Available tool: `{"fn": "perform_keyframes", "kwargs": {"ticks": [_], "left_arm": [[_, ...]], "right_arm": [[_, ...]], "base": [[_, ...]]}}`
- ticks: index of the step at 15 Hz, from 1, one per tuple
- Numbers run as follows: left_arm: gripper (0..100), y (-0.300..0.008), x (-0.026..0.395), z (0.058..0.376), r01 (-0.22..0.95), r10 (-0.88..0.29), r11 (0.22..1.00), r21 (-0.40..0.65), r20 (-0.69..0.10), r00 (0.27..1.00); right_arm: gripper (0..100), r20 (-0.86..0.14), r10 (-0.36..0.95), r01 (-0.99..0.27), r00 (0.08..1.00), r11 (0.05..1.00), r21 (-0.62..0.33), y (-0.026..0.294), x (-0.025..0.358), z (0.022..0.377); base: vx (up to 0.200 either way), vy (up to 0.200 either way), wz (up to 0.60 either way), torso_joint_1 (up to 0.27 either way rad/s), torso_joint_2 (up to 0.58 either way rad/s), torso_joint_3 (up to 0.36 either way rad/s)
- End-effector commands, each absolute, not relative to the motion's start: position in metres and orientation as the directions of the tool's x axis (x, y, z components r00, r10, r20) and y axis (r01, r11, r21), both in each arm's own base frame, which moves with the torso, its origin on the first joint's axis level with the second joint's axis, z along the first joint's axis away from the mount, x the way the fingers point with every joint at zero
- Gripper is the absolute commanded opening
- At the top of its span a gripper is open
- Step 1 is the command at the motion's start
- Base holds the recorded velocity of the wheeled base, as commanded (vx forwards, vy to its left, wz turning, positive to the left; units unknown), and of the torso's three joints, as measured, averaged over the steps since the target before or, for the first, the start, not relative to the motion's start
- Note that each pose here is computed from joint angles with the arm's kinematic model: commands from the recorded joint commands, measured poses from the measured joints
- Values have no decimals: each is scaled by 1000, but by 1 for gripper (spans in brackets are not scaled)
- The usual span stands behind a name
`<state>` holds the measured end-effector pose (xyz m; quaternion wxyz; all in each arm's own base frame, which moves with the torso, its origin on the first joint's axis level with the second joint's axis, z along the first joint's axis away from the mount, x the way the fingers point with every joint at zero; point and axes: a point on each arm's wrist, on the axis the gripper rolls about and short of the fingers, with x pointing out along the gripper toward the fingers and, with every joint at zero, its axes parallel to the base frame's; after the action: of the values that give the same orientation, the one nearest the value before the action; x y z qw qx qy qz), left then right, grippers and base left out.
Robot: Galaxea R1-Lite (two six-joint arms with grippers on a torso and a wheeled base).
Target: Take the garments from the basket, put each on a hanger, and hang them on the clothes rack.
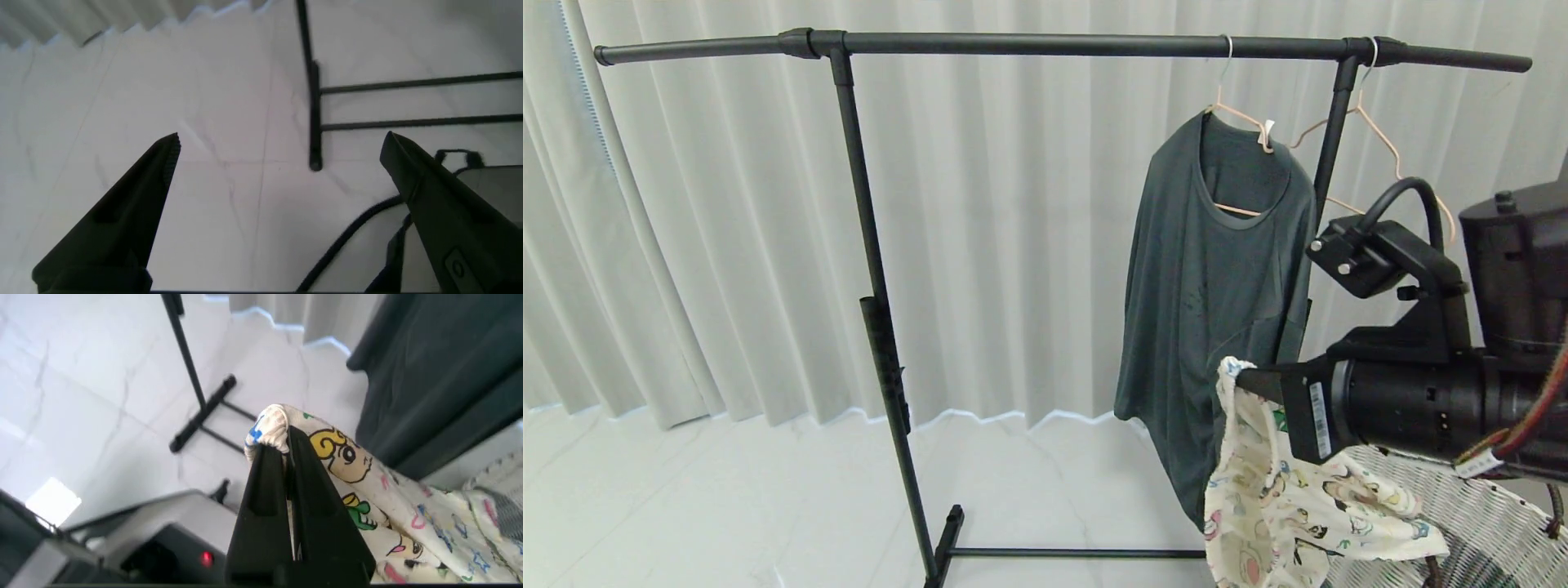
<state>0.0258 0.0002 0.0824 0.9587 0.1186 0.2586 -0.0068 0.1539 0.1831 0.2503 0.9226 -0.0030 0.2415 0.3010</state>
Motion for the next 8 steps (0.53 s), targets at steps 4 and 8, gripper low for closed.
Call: {"fn": "perform_keyframes", "kwargs": {"ticks": [4,8], "left_arm": [[100,-9,48,178,219,-176,962,165,-240,955],[100,-38,71,213,569,-539,819,74,-241,807]], "right_arm": [[0,-404,591,-585,698,796,152,213,168,266],[0,-353,633,-618,689,768,168,231,169,283]], "base": [[0,0,0,0,0,0],[0,0,0,0,0,0]]}}
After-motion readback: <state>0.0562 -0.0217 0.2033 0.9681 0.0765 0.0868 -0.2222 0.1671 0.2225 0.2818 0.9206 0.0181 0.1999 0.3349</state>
